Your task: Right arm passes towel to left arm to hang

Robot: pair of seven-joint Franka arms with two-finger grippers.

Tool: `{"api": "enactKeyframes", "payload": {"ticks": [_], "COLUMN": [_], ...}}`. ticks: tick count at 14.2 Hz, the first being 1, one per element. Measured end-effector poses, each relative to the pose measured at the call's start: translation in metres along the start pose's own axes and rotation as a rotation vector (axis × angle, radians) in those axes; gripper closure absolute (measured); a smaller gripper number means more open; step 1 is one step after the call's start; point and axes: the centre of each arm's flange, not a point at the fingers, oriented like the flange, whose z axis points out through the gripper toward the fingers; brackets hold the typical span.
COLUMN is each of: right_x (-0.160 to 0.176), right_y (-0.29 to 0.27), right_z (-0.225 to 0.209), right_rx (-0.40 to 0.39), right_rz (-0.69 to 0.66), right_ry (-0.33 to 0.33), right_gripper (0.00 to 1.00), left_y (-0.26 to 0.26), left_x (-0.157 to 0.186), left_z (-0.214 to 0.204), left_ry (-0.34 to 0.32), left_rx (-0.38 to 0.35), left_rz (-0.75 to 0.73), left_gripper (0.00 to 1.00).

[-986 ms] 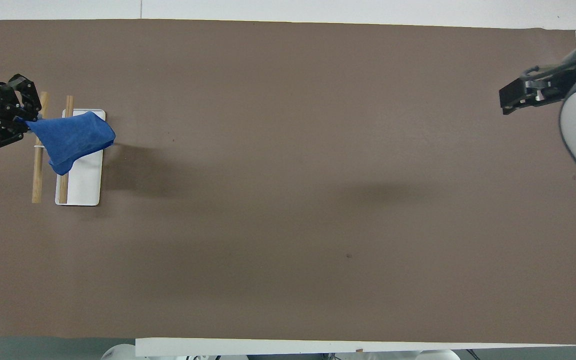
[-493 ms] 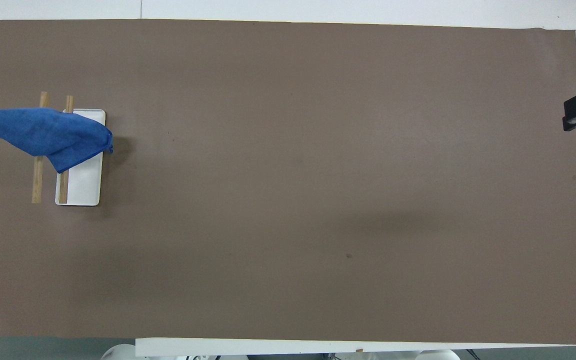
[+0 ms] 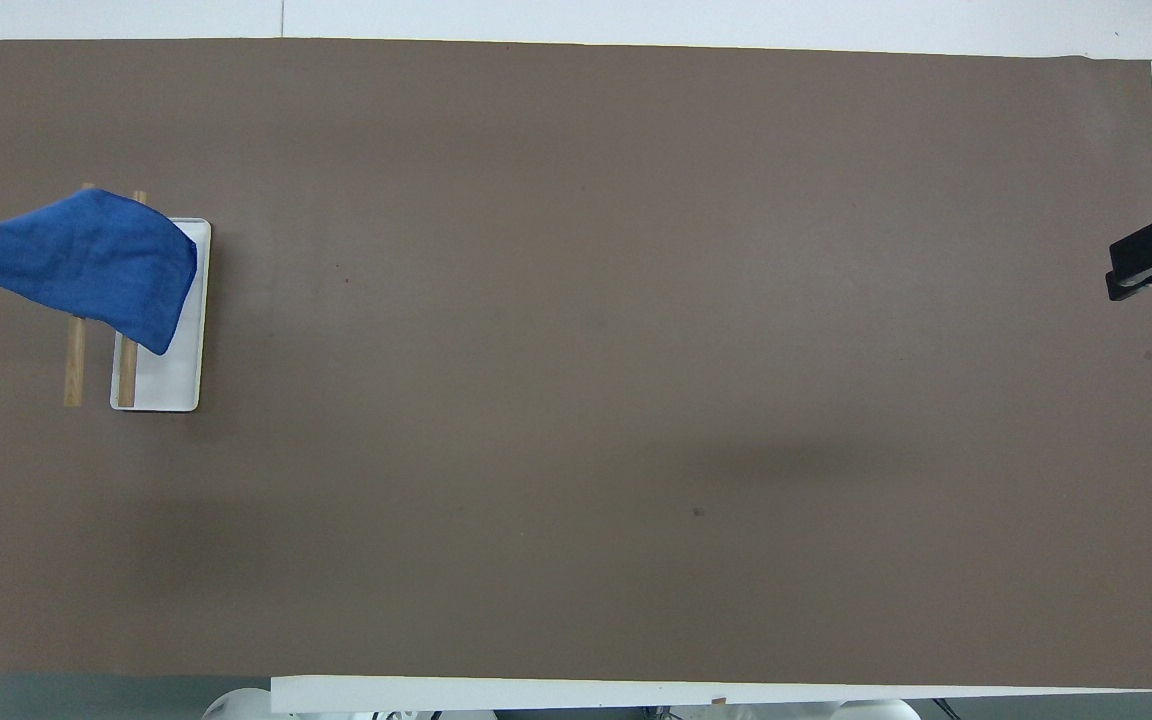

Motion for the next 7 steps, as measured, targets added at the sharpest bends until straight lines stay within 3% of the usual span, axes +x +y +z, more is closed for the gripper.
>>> {"api": "enactKeyframes", "payload": {"ticks": [4, 6, 7], "right_x": [-0.017, -0.018, -0.016], "right_y": [-0.002, 0.005, 0.008], "right_z": [0.002, 0.008, 0.011], "right_rx": [-0.008, -0.007, -0.005], "right_rz": [0.000, 0.012, 0.016], "right_ry": [0.028, 0.026, 0.021], "right_gripper": [0.00, 0.00, 0.00], "left_y": [0.005, 0.008, 0.012], "left_x": [-0.004, -0.009, -0.013], "left_z": [-0.015, -0.041, -0.057], "left_ry": [0.003, -0.036, -0.062], "left_rx": [-0.008, 0.015, 0.029], "left_rz": [0.012, 0.030, 0.054], "left_gripper": [0.26, 0.06, 0.00]}}
